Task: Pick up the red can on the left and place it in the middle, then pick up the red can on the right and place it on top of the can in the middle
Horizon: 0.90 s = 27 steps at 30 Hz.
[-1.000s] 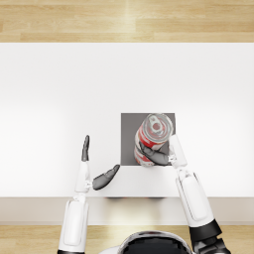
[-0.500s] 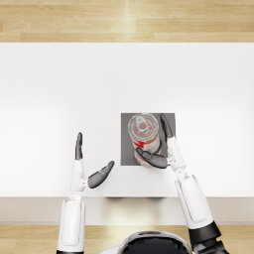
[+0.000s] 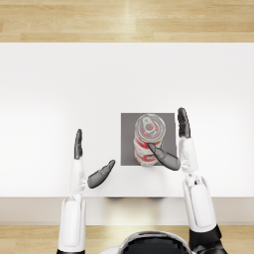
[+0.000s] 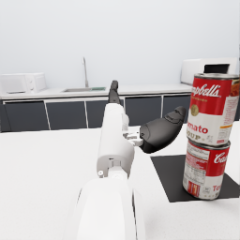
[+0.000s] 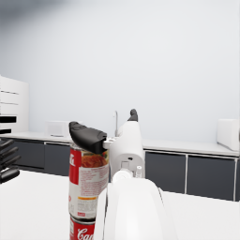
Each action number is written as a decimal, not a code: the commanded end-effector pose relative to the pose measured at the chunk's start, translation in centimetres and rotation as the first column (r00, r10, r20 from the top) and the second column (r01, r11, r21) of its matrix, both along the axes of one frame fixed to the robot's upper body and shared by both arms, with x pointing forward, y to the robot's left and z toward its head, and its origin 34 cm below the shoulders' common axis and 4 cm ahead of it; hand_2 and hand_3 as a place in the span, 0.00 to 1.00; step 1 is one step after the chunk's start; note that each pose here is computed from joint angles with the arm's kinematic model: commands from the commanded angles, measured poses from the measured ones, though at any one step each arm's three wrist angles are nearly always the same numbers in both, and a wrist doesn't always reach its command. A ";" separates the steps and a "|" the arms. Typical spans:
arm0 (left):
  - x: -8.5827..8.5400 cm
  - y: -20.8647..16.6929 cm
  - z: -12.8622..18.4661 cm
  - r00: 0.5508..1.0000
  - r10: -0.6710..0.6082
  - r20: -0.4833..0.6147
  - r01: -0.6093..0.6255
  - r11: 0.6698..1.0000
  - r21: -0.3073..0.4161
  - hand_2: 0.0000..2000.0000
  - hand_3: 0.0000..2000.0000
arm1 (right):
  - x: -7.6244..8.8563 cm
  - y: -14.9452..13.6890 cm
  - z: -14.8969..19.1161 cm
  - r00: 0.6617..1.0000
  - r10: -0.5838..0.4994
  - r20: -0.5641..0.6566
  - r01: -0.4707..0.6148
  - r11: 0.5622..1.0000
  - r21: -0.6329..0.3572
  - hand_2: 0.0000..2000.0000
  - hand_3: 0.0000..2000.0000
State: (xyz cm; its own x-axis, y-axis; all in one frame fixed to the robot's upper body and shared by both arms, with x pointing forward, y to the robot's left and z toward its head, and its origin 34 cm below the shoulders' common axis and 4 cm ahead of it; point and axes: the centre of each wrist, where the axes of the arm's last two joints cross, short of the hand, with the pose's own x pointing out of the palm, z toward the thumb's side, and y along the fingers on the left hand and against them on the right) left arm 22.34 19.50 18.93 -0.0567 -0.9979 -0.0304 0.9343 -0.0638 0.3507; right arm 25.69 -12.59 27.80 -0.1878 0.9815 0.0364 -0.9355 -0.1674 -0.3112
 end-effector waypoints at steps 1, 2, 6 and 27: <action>0.4 0.4 3.4 0.991 0.020 0.134 -0.019 1.000 -0.009 0.00 0.00 | -1.4 -2.2 3.2 0.988 -0.068 0.141 0.062 0.997 0.046 0.00 0.00; 0.6 0.8 4.0 0.987 0.035 0.157 -0.034 0.999 -0.010 0.00 0.00 | -1.7 -3.0 3.9 0.981 -0.099 0.167 0.089 0.994 0.066 0.00 0.00; 1.1 3.0 6.3 0.965 0.103 0.243 -0.107 0.994 0.003 0.00 0.00 | -2.4 -7.0 4.2 0.950 -0.254 0.182 0.232 0.963 0.137 0.00 0.00; 1.5 5.3 5.3 0.961 0.196 0.197 -0.195 0.981 -0.025 0.00 0.00 | -2.0 -9.4 0.2 0.880 -0.308 0.362 0.267 0.950 0.161 0.00 0.00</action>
State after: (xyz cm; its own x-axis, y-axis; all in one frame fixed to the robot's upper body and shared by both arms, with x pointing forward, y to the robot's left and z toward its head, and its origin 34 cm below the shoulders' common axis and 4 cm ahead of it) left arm 23.85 24.76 24.25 0.1461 -0.9891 -0.0160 0.8407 0.1156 0.5290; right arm 23.64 -21.98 28.01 0.0826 0.9889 0.1233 -0.7452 0.1435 -0.6512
